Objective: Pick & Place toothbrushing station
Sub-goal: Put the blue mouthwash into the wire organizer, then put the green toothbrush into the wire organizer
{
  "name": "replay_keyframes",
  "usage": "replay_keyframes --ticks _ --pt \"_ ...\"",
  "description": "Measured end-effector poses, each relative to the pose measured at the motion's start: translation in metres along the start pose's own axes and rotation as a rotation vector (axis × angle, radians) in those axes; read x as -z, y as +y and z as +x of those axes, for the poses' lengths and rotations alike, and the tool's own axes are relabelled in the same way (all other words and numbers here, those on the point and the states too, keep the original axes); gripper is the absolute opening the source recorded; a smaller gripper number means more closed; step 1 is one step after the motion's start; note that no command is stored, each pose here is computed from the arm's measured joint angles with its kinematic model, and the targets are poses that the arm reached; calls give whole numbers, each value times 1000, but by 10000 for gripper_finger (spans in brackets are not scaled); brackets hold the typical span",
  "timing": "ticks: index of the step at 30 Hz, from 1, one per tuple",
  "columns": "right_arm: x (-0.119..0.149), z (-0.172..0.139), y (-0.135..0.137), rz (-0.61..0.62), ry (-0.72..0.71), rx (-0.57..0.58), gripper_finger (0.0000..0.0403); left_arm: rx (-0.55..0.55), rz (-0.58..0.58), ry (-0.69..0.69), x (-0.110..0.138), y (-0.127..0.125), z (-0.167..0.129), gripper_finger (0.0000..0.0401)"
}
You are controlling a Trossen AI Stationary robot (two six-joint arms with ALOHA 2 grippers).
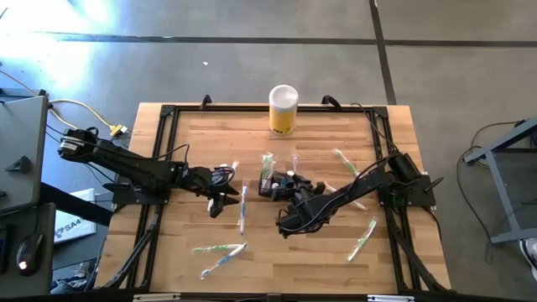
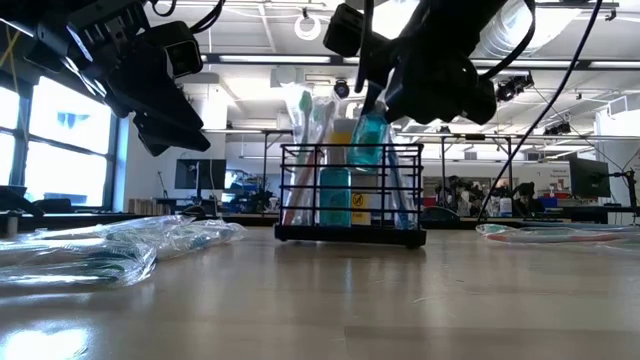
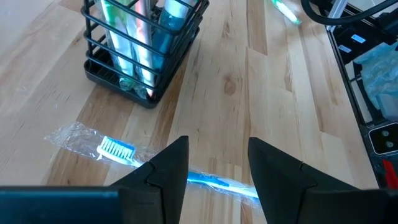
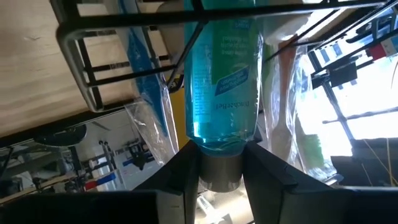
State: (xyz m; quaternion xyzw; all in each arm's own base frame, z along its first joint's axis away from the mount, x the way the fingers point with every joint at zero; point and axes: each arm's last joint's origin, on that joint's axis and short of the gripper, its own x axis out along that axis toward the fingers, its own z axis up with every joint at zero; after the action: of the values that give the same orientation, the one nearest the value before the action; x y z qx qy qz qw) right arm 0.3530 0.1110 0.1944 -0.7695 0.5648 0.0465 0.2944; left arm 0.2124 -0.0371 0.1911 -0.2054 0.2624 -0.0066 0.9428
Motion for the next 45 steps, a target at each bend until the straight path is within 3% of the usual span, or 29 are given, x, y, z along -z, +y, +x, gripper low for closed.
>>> replay_keyframes --ticks 15,37,45 --pt "-1 0 1 -26 -45 -19 129 0 0 -1 0 0 0 161" --pt "0 0 -2 11 12 17 126 0 0 0 0 0 0 161" --pt "10 -5 -5 106 37 49 126 0 0 0 0 0 0 161"
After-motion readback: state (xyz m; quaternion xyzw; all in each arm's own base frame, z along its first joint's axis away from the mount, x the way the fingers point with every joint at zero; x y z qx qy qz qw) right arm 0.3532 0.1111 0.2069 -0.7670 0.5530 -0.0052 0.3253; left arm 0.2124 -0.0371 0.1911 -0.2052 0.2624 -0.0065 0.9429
